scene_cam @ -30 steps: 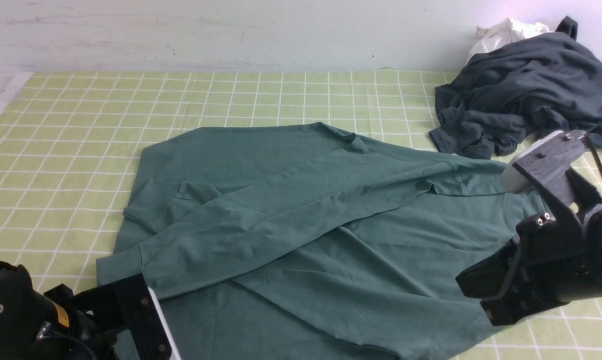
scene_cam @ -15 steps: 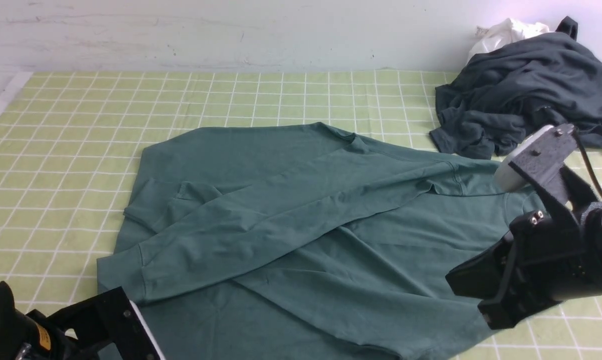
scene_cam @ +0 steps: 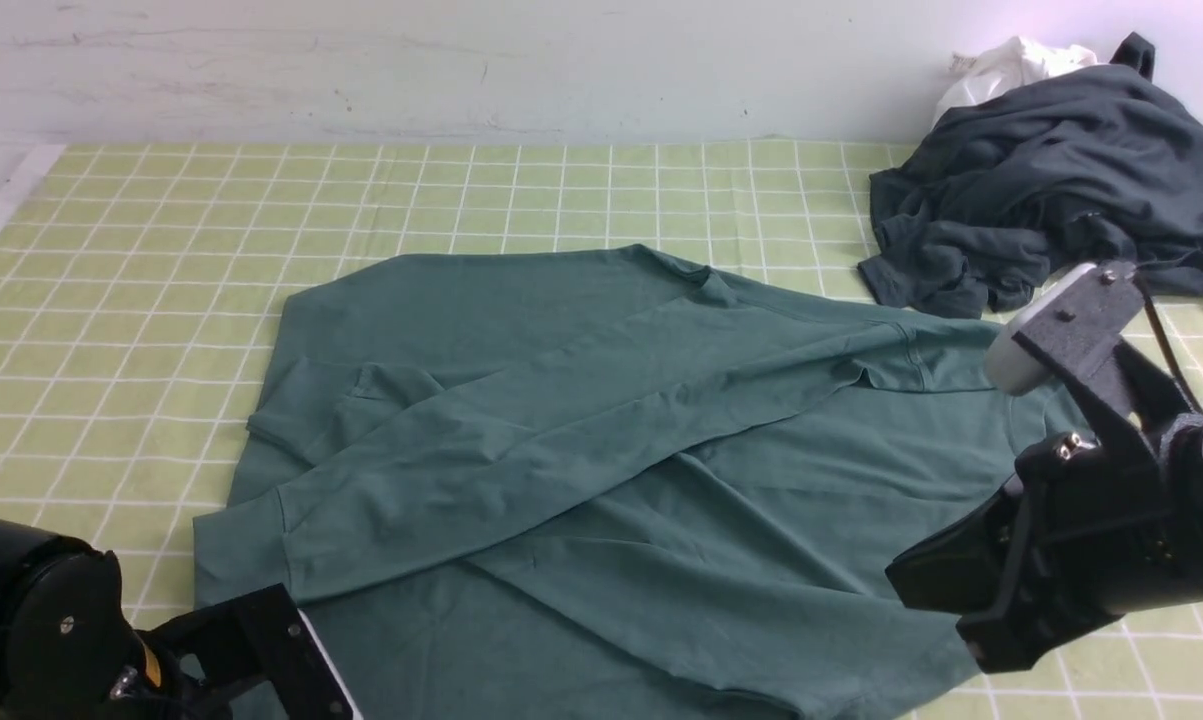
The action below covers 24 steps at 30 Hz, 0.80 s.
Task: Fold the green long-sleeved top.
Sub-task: Use both arms simultaneously to clamp the lower edge of the clothing fabric
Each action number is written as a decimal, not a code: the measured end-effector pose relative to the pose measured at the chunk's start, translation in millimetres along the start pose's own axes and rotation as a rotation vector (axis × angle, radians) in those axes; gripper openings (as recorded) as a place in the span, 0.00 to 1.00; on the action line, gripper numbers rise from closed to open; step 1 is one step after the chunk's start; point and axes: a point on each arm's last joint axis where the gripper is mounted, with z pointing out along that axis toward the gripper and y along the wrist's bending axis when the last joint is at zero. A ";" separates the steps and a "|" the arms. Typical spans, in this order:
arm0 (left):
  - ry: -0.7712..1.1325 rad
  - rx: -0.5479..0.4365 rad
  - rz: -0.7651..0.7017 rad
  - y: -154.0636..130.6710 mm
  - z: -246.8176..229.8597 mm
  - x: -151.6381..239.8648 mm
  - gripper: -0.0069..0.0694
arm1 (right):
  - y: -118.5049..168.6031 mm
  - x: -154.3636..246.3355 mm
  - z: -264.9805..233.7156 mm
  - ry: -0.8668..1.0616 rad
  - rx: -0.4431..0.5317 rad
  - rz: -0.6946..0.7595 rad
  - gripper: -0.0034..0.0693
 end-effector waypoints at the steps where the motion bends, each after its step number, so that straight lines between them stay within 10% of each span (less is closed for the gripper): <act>1: -0.012 -0.004 -0.018 0.8 -3.6 -1.9 0.21 | 0.1 0.0 0.0 -0.001 -0.001 -0.005 0.04; 8: -0.082 -0.034 -0.050 1.6 -36.6 -6.2 0.10 | 0.7 -0.2 -0.8 -0.004 -0.003 -0.055 0.04; 15: -0.184 -0.086 -0.101 -3.3 -64.6 -1.1 0.09 | 16.9 1.2 -17.6 -0.032 0.021 -0.542 0.04; 24: -0.201 -0.077 -0.143 -4.5 -66.0 -1.7 0.09 | -24.2 20.0 28.3 0.363 0.104 -0.640 0.21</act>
